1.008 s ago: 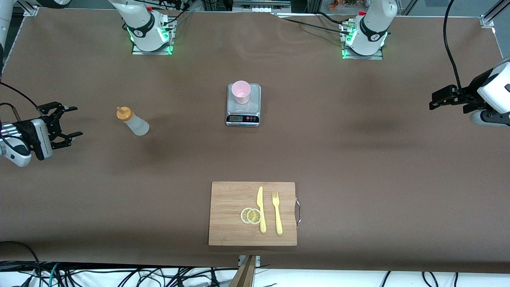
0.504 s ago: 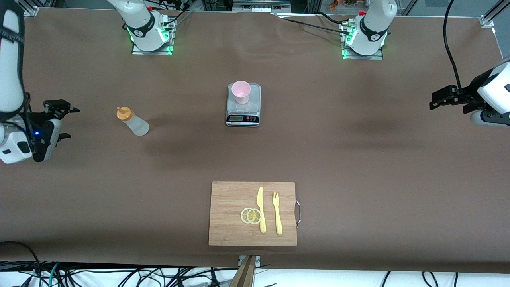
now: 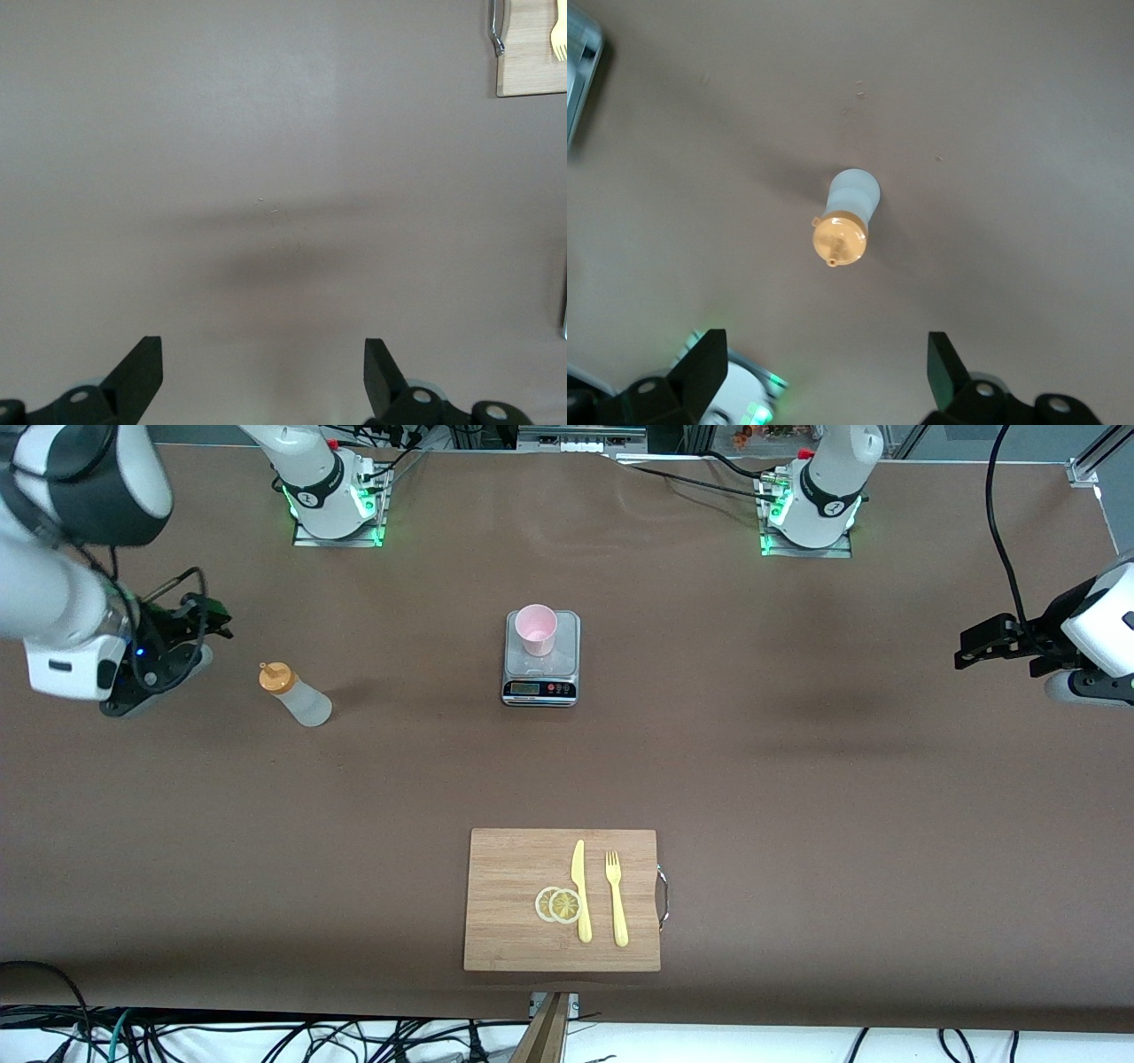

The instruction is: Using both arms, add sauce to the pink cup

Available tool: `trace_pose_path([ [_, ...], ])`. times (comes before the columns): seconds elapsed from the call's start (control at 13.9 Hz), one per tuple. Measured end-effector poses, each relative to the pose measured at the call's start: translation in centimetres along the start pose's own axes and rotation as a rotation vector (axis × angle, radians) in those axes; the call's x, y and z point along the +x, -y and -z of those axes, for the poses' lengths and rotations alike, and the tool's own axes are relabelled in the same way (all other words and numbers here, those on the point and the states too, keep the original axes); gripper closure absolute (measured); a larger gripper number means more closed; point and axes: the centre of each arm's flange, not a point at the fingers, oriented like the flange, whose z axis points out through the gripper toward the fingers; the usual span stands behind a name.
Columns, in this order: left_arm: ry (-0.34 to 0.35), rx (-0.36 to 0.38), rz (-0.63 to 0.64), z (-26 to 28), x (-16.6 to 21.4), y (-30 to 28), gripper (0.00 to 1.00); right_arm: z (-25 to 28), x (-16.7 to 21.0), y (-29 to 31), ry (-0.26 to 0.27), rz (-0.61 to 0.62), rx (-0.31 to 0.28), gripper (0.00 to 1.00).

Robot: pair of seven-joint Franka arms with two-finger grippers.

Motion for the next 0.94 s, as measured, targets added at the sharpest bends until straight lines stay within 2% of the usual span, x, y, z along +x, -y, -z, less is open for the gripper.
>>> trace_pose_path([
  [0.22, 0.000, 0.000, 0.000, 0.0, 0.0, 0.0, 0.00, 2.3, -1.6, 0.6, -0.057, -0.281, -0.026, 0.00],
  [0.36, 0.000, 0.000, 0.000, 0.0, 0.0, 0.0, 0.00, 3.6, -2.8, -0.6, -0.104, -0.408, -0.030, 0.00],
  [0.5, 0.000, 0.000, 0.000, 0.0, 0.0, 0.0, 0.00, 4.3, -4.2, -2.8, -0.137, -0.484, -0.024, 0.00],
  [0.94, 0.000, 0.000, 0.000, 0.0, 0.0, 0.0, 0.00, 7.4, -6.7, -6.0, -0.208, -0.581, 0.001, 0.00],
])
